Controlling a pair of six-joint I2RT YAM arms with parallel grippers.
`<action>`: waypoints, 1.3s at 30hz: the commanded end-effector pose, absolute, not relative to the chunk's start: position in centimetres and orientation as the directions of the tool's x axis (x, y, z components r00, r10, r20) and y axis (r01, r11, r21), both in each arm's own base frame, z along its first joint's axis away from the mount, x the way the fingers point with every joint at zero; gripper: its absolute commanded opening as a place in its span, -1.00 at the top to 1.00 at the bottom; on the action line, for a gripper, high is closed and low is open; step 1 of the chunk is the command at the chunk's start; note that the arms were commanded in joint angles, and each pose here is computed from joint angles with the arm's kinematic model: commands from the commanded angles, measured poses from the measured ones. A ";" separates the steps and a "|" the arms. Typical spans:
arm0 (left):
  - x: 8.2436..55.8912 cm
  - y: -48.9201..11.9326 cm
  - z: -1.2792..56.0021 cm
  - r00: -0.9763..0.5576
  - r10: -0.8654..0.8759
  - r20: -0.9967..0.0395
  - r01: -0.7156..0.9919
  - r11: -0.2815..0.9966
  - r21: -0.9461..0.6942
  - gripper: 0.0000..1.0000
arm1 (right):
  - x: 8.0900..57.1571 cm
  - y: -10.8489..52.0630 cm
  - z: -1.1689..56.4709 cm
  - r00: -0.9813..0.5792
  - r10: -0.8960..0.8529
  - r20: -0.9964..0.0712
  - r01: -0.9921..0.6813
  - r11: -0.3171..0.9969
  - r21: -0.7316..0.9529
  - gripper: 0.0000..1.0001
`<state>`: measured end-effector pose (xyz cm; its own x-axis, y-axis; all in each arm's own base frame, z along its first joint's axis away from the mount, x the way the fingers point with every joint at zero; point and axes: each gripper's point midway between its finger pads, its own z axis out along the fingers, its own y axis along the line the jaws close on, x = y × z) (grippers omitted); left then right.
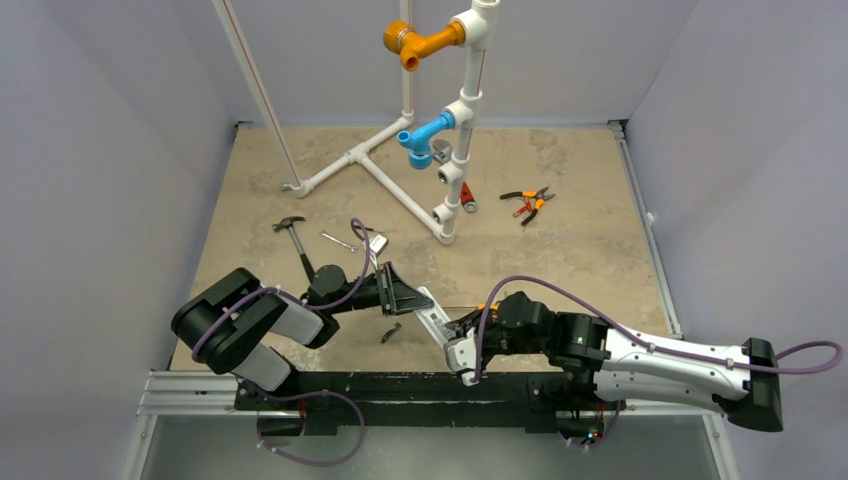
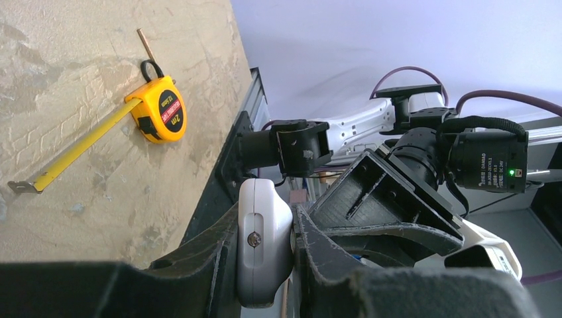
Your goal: Load the batteries into the remote control
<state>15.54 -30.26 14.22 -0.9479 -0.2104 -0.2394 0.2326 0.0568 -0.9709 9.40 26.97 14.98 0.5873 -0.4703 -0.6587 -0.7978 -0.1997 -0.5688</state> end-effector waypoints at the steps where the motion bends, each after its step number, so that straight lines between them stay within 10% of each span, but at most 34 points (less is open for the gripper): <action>1: 15.0 -30.3 16.7 -0.928 -0.208 -0.309 0.321 -0.022 -0.947 1.00 | 10.1 27.5 17.1 0.607 -0.453 -0.652 -0.776 -0.163 -0.609 0.39; 39: 15.1 -30.5 16.4 -0.934 -0.200 -0.296 0.306 -0.018 -0.952 1.00 | 11.3 27.4 19.0 0.604 -0.418 -0.679 -0.754 -0.024 -0.656 0.47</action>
